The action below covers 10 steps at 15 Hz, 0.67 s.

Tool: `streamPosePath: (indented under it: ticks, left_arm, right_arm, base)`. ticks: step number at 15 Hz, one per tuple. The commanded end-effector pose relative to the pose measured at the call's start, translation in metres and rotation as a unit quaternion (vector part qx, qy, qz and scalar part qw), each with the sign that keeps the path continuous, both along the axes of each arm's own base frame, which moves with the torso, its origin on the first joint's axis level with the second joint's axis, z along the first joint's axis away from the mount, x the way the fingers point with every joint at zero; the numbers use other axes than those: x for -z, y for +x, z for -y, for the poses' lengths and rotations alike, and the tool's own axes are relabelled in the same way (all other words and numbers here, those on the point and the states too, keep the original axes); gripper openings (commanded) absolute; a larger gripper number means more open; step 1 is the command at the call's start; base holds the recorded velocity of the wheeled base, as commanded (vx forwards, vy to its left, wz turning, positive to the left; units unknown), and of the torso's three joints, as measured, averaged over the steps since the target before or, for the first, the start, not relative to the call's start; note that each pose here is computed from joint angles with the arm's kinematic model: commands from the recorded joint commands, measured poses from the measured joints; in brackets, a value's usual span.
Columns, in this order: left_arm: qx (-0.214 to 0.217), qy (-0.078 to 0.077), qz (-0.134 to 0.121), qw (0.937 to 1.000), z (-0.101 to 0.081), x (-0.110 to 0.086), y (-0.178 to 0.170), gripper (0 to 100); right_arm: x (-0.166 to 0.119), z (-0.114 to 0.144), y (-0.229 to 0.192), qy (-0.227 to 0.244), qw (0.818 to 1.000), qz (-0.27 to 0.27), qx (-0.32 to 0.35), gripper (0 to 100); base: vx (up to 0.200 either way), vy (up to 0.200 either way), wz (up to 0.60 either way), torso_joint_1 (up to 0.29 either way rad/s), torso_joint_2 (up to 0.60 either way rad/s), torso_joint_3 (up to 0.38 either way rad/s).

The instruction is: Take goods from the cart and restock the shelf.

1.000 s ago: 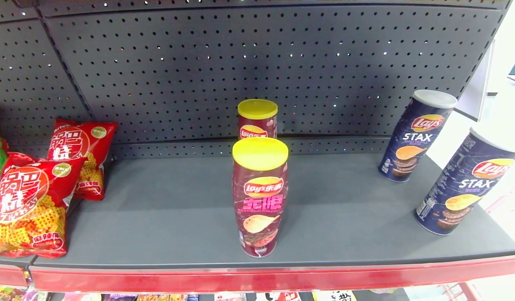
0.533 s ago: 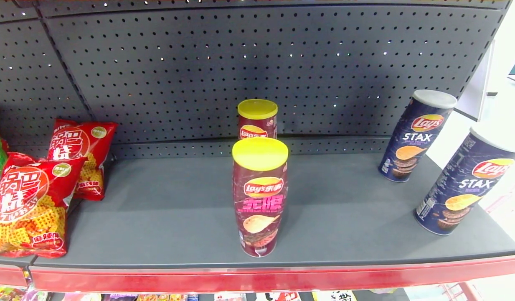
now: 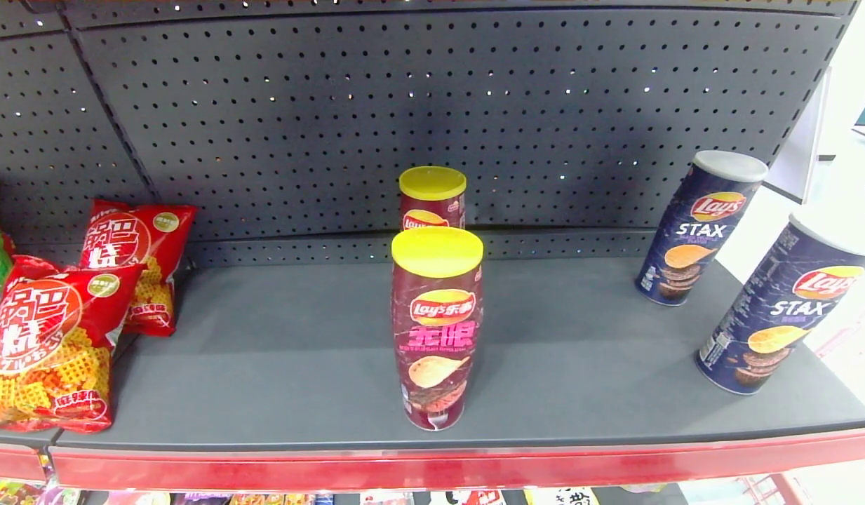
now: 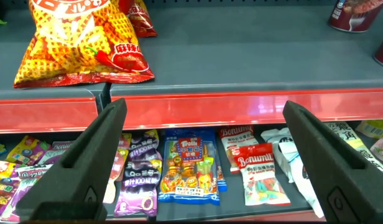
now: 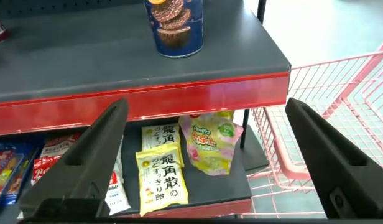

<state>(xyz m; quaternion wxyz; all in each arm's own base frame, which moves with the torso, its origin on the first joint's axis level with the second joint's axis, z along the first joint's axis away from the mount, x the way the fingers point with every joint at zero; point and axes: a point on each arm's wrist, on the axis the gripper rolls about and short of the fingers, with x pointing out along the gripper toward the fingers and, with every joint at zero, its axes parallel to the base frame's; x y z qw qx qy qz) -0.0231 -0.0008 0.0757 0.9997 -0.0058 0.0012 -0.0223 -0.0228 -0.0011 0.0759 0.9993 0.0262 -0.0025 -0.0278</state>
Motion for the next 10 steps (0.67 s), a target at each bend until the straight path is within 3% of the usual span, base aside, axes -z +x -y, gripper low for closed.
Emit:
streamPosePath:
  ticks: [1, 10]
  left_arm:
    - [0.000, 0.000, 0.000, 1.0000, 0.0000, 0.0000, 0.0001, 100]
    - [0.000, 0.000, 0.000, 1.0000, 0.0000, 0.0000, 0.0001, 100]
  right_arm:
    - [0.0000, 0.0000, 0.0001, 0.000, 1.000, -0.001, 0.000, 100]
    - [0.0003, -0.0002, 0.0001, -0.023, 1.000, -0.004, -0.006, 100]
  base:
    - [0.000, 0.000, 0.00, 0.000, 0.00, 0.000]
    - [0.000, 0.000, 0.00, 0.000, 0.00, 0.000]
